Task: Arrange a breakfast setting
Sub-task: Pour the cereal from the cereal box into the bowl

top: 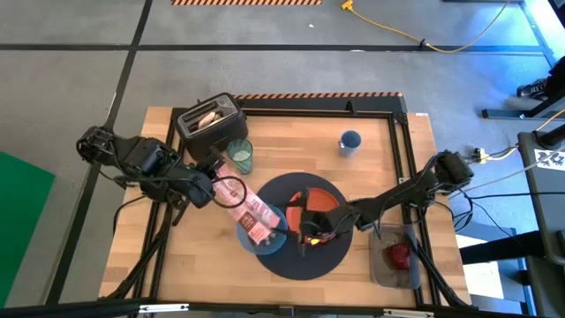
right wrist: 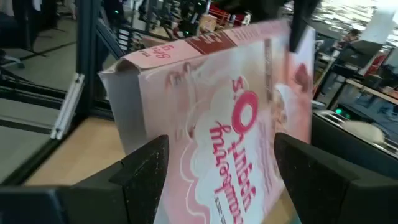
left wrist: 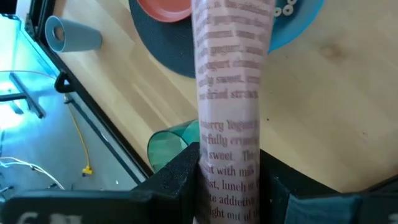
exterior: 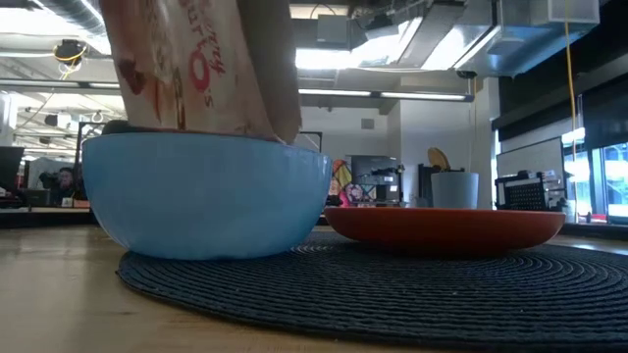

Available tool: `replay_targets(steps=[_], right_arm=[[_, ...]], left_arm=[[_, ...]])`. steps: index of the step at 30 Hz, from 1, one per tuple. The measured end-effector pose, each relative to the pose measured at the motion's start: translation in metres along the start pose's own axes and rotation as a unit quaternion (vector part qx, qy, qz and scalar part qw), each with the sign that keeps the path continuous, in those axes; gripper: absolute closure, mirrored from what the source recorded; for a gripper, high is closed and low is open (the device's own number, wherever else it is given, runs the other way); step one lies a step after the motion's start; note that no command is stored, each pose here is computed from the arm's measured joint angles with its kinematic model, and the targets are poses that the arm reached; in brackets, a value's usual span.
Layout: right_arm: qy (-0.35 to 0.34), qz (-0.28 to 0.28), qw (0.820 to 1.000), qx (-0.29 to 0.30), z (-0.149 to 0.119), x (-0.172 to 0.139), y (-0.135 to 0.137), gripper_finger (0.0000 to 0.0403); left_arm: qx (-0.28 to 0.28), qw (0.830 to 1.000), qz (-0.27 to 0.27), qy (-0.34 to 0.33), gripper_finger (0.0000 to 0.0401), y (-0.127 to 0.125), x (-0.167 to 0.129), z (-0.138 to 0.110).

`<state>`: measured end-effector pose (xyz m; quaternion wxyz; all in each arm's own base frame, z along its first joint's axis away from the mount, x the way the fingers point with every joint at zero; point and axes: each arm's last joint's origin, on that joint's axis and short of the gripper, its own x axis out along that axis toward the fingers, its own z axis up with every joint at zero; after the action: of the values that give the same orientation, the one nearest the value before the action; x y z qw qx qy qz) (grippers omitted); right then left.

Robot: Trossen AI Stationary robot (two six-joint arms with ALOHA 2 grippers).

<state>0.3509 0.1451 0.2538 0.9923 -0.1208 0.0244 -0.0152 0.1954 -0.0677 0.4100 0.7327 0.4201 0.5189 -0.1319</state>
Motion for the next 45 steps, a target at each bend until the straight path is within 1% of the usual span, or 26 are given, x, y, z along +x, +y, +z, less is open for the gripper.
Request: replay_targets(steps=[2,4,6,9,11,14,18,25,29,31,34,37,41,43,45], right_arm=[[0.0,-0.005,1.0,0.0,0.004,0.007,0.002,0.0123],[0.021,-0.018,1.0,-0.015,0.008,0.011,0.003,0.0123],[0.048,-0.053,0.997,-0.029,0.014,0.011,0.004,0.0123],[0.078,-0.112,0.988,-0.065,0.025,0.008,0.01,0.0123],[0.09,-0.122,0.985,-0.084,0.036,0.004,0.018,0.0123],[0.105,-0.104,0.984,-0.101,0.049,-0.004,0.031,0.0123],[0.096,-0.083,0.986,-0.105,0.062,-0.013,0.045,0.0123],[0.121,-0.065,0.981,-0.139,0.055,-0.018,0.053,0.0123],[0.124,-0.059,0.974,-0.182,0.048,-0.012,0.058,0.0123],[0.12,-0.061,0.967,-0.216,0.044,-0.008,0.061,0.0123],[0.108,-0.083,0.956,-0.26,0.043,-0.002,0.065,0.0123],[0.096,-0.093,0.949,-0.286,0.044,0.0,0.066,0.0123],[0.087,-0.088,0.937,-0.328,0.047,0.002,0.065,0.0123],[0.089,-0.086,0.926,-0.356,0.044,0.006,0.064,0.0123],[0.095,-0.079,0.91,-0.397,0.036,0.013,0.062,0.0123]], left_arm=[[-0.003,1.0,-0.007,-0.003,0.0291,0.001,0.001,-0.001],[-0.007,1.0,-0.017,-0.006,0.0291,0.001,0.001,-0.001],[-0.009,1.0,-0.02,-0.007,0.0291,0.002,0.002,-0.001],[-0.014,1.0,-0.019,-0.008,0.0291,0.002,0.002,-0.001],[-0.014,1.0,-0.021,-0.009,0.0291,0.002,0.002,-0.001],[-0.013,0.999,-0.032,-0.015,0.0291,0.002,0.002,-0.001],[-0.013,0.999,-0.037,-0.018,0.0291,0.001,0.002,-0.001],[-0.014,0.999,-0.042,-0.021,0.0291,0.001,0.002,0.0],[-0.016,0.998,-0.051,-0.025,0.0291,0.001,0.002,0.0],[-0.016,0.998,-0.053,-0.027,0.0291,0.0,0.002,0.0],[-0.018,0.998,-0.053,-0.026,0.0291,0.001,0.002,0.0],[-0.024,0.998,-0.052,-0.022,0.0291,0.003,0.003,-0.002],[-0.035,0.998,-0.052,-0.018,0.0291,0.007,0.005,-0.004],[-0.041,0.997,-0.055,-0.018,0.0291,0.009,0.005,-0.006],[-0.046,0.997,-0.063,-0.021,0.0291,0.01,0.006,-0.006]])
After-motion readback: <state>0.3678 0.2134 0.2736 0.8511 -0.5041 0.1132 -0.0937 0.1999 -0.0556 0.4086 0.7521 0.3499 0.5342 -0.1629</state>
